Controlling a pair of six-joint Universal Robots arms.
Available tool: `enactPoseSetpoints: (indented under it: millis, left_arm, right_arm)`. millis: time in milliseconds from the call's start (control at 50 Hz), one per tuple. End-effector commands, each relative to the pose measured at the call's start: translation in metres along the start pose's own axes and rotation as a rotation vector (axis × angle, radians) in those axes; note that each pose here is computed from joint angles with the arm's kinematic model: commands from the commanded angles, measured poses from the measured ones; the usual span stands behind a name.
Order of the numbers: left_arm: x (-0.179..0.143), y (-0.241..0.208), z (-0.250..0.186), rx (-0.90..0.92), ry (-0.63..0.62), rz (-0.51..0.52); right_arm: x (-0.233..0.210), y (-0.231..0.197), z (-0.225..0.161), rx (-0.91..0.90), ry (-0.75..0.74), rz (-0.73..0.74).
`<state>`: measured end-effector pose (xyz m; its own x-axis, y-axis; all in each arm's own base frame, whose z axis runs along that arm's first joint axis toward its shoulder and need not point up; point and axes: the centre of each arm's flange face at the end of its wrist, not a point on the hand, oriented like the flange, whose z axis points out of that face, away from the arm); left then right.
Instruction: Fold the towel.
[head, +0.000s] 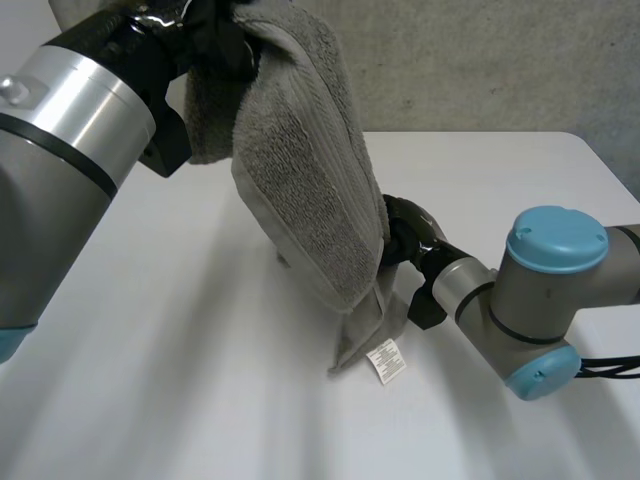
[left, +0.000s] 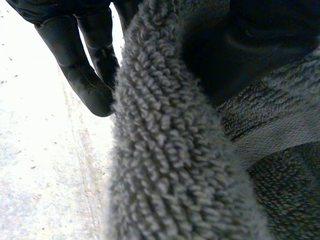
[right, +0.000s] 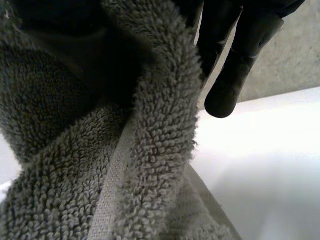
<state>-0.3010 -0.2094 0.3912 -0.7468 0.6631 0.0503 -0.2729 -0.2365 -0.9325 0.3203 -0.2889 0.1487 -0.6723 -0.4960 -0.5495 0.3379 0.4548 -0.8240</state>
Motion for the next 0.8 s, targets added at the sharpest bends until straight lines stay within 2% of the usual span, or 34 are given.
enactPoseSetpoints:
  millis: [20,40,60,80,120,140,180,280,360,400,460,500,520,560,580,620,640,680,800]
  left_arm:
    - [-0.040,0.000,0.024,0.056,-0.090,0.057]
    - [-0.040,0.000,0.024,0.056,-0.090,0.057]
    - [-0.062,0.001,0.034,0.088,-0.133,0.082]
    - [-0.062,0.001,0.034,0.088,-0.133,0.082]
    - [-0.093,0.000,0.052,0.161,-0.189,0.121]
    - [-0.094,0.000,0.052,0.161,-0.190,0.121]
    - [-0.106,-0.001,0.066,0.229,-0.200,0.134]
    - [-0.114,0.002,0.076,0.309,-0.229,0.145]
    - [-0.121,0.017,0.075,0.285,-0.250,0.138]
    - [-0.125,0.045,0.071,0.213,-0.262,0.124]
    - [-0.128,0.060,0.068,0.170,-0.269,0.116]
    - [-0.135,0.095,0.058,0.068,-0.289,0.099]
    - [-0.135,0.096,0.058,0.067,-0.289,0.099]
    - [-0.141,0.130,0.043,-0.051,-0.314,0.077]
    - [-0.141,0.130,0.043,-0.051,-0.314,0.077]
    - [-0.150,0.161,0.025,-0.179,-0.351,0.055]
    - [-0.150,0.161,0.024,-0.180,-0.351,0.055]
    - [-0.150,0.184,0.009,-0.296,-0.344,0.033]
    - [-0.146,0.204,-0.006,-0.407,-0.325,0.013]
  right_arm:
    - [-0.022,-0.077,0.014,0.217,0.042,-0.271]
    - [-0.022,-0.078,0.014,0.218,0.042,-0.272]
    - [-0.027,-0.105,0.015,0.297,0.057,-0.372]
    - [-0.027,-0.105,0.015,0.298,0.057,-0.373]
    - [-0.052,-0.151,0.010,0.450,0.053,-0.570]
    - [-0.052,-0.152,0.010,0.451,0.053,-0.571]
    - [-0.075,-0.182,0.005,0.612,0.039,-0.716]
    - [-0.094,-0.204,-0.007,0.796,0.025,-0.837]
    - [-0.101,-0.197,-0.018,0.782,0.022,-0.870]
    - [-0.099,-0.179,-0.021,0.715,0.032,-0.910]
    - [-0.093,-0.167,-0.021,0.657,0.048,-0.942]
    - [-0.079,-0.143,-0.019,0.501,0.086,-1.019]
    - [-0.079,-0.143,-0.019,0.500,0.086,-1.020]
    - [-0.054,-0.106,-0.014,0.263,0.125,-1.108]
    - [-0.054,-0.106,-0.014,0.262,0.125,-1.109]
    - [-0.037,-0.070,-0.017,0.035,0.126,-1.193]
    - [-0.037,-0.070,-0.017,0.034,0.126,-1.193]
    - [-0.030,-0.046,-0.027,-0.133,0.102,-1.238]
    - [-0.032,-0.022,-0.043,-0.276,0.067,-1.225]
